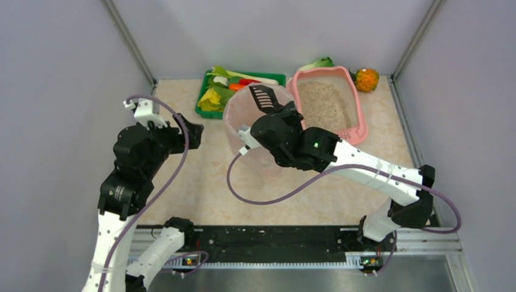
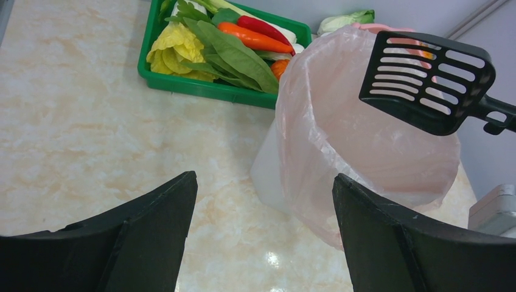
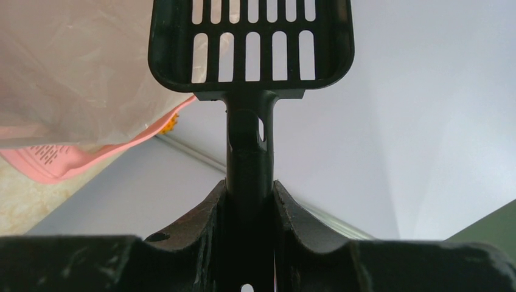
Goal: Clean the litter box
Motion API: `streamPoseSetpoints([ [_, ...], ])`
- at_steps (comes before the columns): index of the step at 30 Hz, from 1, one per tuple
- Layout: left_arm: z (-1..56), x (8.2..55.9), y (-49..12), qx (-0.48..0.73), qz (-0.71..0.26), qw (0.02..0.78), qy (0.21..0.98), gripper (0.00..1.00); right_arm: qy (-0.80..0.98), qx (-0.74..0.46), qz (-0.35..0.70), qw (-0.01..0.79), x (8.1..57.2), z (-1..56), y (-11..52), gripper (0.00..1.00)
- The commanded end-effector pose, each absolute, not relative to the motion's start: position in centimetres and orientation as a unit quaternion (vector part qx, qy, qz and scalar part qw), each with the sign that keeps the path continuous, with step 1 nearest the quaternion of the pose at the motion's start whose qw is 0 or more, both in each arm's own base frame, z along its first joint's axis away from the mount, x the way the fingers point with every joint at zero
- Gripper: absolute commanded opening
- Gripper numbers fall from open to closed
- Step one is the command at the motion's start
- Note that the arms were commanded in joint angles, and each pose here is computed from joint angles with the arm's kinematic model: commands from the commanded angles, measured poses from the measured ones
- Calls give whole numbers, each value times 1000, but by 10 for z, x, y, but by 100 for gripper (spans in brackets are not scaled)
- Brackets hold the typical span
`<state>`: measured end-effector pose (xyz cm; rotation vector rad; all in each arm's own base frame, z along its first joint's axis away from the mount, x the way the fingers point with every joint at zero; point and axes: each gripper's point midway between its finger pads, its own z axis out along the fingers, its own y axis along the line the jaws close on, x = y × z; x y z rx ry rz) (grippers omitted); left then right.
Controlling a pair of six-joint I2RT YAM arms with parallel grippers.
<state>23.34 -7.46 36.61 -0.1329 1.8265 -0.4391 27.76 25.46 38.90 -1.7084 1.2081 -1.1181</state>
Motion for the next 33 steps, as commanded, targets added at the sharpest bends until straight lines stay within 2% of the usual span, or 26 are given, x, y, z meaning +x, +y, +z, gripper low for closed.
streamPoseSetpoints([
  [1, 373, 234, -73, -52, -184, 603, 775, 87, 474, -647, -451, 393, 272, 402, 244, 0],
  [20, 374, 230, -72, -60, -189, 603, 772, 87, 478, -581, -455, 477, 263, 427, 228, 0],
  [27, 374, 229, -72, -61, -191, 603, 772, 87, 520, -557, -358, 539, 256, 426, 229, 0],
  [33, 374, 229, -74, -60, -196, 600, 773, 87, 557, -545, -305, 547, 257, 412, 229, 0],
])
